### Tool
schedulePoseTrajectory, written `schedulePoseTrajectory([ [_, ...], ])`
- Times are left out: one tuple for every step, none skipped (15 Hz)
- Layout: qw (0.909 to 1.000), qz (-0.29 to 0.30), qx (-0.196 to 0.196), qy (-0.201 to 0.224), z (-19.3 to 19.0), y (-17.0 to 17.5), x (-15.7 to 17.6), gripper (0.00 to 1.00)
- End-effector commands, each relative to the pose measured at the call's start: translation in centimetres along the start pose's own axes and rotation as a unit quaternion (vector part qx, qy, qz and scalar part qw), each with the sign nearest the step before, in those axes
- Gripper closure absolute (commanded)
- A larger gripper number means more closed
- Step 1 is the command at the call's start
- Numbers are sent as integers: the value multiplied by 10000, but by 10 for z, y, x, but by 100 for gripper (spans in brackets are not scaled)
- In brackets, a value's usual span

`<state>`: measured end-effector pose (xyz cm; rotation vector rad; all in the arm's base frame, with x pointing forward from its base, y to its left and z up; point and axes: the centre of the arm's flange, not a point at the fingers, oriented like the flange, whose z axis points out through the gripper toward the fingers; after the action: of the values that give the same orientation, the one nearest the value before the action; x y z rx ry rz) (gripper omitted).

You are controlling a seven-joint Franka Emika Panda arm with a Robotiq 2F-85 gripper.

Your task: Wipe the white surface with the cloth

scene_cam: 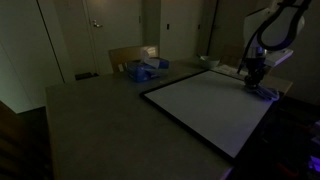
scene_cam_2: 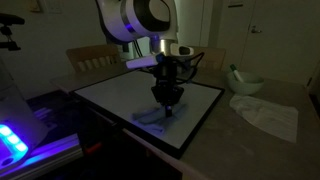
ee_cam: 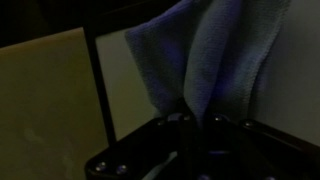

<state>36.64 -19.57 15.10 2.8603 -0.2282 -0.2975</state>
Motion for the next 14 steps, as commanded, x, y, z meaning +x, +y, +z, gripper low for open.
schedulePoseTrajectory([
  [9994,-322,-73,-70,37,16,15,97],
  [9996,-249,-82,-75,37,20,18,97],
  [9998,-162,-107,-69,38,23,21,97],
  [9999,-24,-153,-70,37,26,23,97],
  [9998,65,-161,-45,36,29,26,97],
  [9997,137,-217,-44,36,32,27,97],
  [9995,183,-258,-44,36,35,28,97],
  [9994,201,-289,-40,35,37,30,97],
  [9993,214,-312,-35,35,39,31,97],
  [9992,226,-332,-30,34,39,31,97],
  [9991,246,-348,-22,33,39,32,97],
  [9990,259,-358,-10,29,39,32,89],
  [9988,296,-390,24,23,38,32,64],
  [9987,321,-388,30,17,38,32,64],
])
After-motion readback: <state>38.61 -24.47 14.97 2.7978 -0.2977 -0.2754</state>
